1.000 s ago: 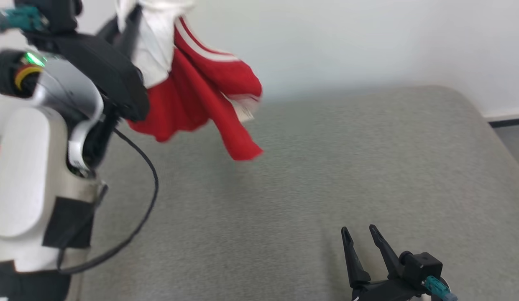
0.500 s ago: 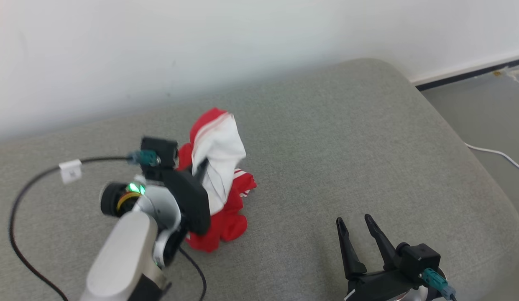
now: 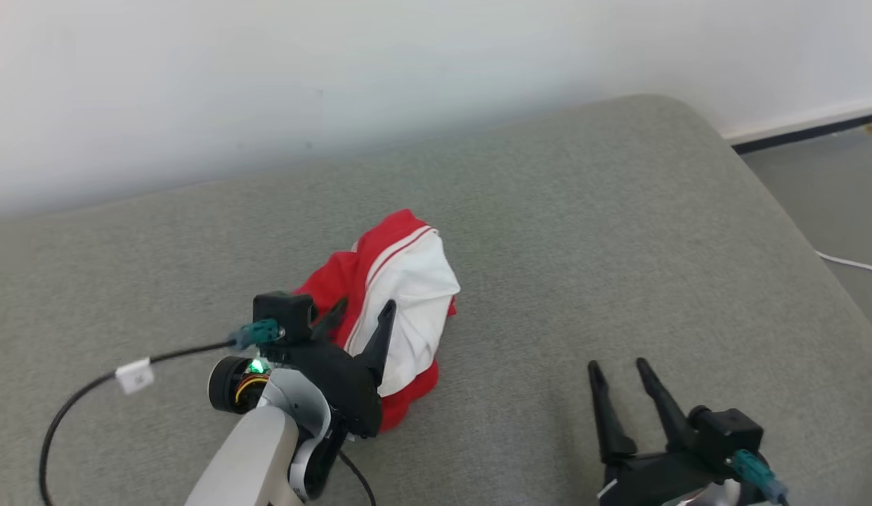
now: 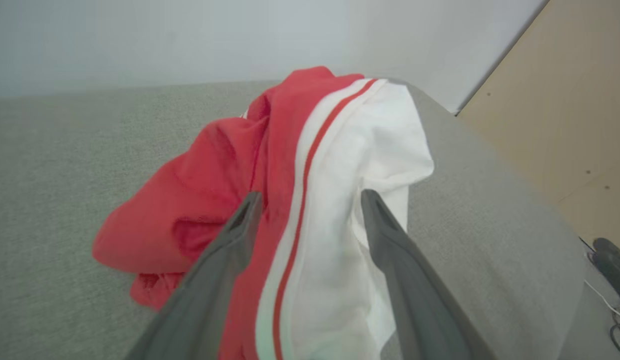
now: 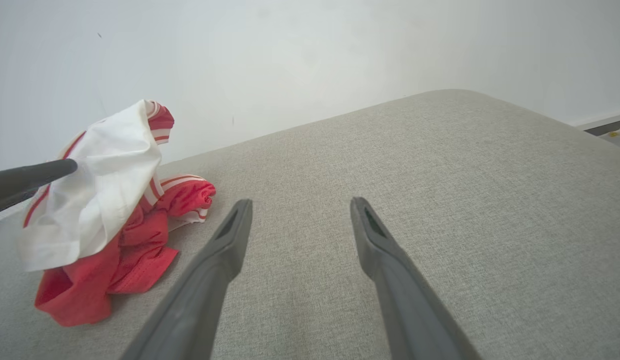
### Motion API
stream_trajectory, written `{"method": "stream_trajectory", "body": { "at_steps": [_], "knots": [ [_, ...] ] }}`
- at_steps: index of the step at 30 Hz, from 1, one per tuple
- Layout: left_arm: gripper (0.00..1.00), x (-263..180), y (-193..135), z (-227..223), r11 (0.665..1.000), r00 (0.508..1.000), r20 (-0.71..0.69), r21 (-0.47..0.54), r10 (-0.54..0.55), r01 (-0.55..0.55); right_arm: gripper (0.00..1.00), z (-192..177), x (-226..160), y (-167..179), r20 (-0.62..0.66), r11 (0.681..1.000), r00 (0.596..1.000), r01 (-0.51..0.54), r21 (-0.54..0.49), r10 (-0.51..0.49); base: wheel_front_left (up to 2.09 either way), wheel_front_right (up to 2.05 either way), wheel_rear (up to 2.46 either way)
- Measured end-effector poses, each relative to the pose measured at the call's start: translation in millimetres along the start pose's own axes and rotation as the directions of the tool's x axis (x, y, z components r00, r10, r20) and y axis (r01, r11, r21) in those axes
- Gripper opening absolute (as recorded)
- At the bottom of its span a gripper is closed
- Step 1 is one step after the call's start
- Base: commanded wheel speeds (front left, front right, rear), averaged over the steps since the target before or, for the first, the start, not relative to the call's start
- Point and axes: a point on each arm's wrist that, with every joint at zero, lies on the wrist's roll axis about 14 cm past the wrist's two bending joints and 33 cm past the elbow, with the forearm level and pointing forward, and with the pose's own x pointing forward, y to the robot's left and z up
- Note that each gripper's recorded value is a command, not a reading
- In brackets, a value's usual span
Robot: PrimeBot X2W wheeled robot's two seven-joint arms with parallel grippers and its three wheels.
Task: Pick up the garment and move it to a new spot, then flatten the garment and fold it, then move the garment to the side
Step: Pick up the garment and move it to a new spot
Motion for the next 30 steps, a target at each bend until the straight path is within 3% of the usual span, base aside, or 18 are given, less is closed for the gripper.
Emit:
{"method": "stream_trajectory", "body": {
  "at_steps": [6,12,16,17,23,30],
  "knots": [
    [1.00,-38,7,32,0.998,0.964,0.263,-0.054,0.039,-0.026,1.00,9,2,-4,0.028,1.000,1.000,0.009,-0.013,-0.009,0.00,0.00,0.00],
    [1.00,-96,43,33,0.979,0.889,0.410,-0.060,0.204,-0.197,1.00,14,5,3,0.042,1.000,0.999,-0.014,-0.019,0.015,0.00,0.00,0.00],
    [1.00,-134,65,27,0.943,0.841,0.445,-0.021,0.306,-0.332,1.00,14,7,13,0.044,0.999,0.998,-0.048,-0.024,0.049,0.00,0.00,0.00],
    [1.00,-154,71,33,0.923,0.802,0.483,-0.033,0.351,-0.384,1.00,14,8,21,0.047,0.997,0.996,-0.072,-0.021,0.073,0.00,0.00,0.00],
    [1.00,-202,90,23,0.854,0.732,0.501,-0.029,0.462,-0.520,1.00,15,8,41,0.059,0.991,0.990,-0.130,-0.019,0.131,0.00,0.00,0.00],
    [1.00,-233,108,-24,0.787,0.734,0.396,0.042,0.552,-0.615,1.00,9,6,49,0.048,0.988,0.987,-0.155,-0.023,0.156,0.00,0.00,0.00]
  ]
}}
